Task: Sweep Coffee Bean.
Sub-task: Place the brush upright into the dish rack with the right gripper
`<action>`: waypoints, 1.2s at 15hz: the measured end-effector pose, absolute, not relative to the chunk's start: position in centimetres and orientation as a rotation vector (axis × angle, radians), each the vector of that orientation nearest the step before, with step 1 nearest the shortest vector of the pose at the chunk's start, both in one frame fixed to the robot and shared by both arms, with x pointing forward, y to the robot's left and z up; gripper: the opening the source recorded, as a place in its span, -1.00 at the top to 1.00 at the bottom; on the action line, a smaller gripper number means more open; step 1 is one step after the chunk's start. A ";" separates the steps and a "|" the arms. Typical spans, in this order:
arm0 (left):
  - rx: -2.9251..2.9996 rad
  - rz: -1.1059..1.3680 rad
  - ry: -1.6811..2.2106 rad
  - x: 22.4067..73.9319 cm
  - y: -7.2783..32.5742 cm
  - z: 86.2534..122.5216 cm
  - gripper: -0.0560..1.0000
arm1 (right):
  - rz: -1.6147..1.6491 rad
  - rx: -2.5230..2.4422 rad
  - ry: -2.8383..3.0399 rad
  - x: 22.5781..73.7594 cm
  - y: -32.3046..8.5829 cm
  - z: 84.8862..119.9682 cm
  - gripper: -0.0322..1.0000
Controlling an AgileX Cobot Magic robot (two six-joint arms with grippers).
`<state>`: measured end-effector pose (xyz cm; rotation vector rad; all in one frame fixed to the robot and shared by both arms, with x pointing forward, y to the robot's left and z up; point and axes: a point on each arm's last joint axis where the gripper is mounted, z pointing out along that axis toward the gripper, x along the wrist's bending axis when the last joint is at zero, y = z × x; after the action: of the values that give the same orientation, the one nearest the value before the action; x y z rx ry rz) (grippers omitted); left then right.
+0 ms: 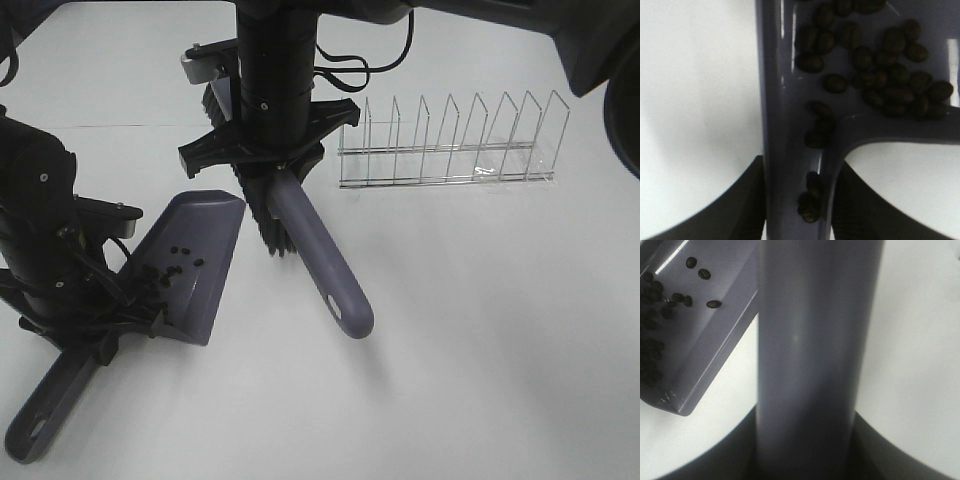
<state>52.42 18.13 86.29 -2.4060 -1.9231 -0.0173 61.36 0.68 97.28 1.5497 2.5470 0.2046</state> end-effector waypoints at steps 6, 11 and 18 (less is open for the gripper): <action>-2.408 -0.017 -1.921 52.4 18.1 86.3 0.30 | 0.310 1.735 2.469 63.1 -6.6 101.8 0.29; -2.408 -0.015 -1.922 52.4 18.1 86.3 0.30 | 0.090 1.955 2.440 61.1 -16.7 100.3 0.29; -2.401 -0.006 -1.929 52.4 18.1 86.3 0.30 | -0.100 2.100 2.433 61.4 -23.1 96.1 0.29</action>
<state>52.40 18.08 86.26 -2.4006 -1.9285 -0.0061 61.40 -23.09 96.08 2.0999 2.4331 -0.1000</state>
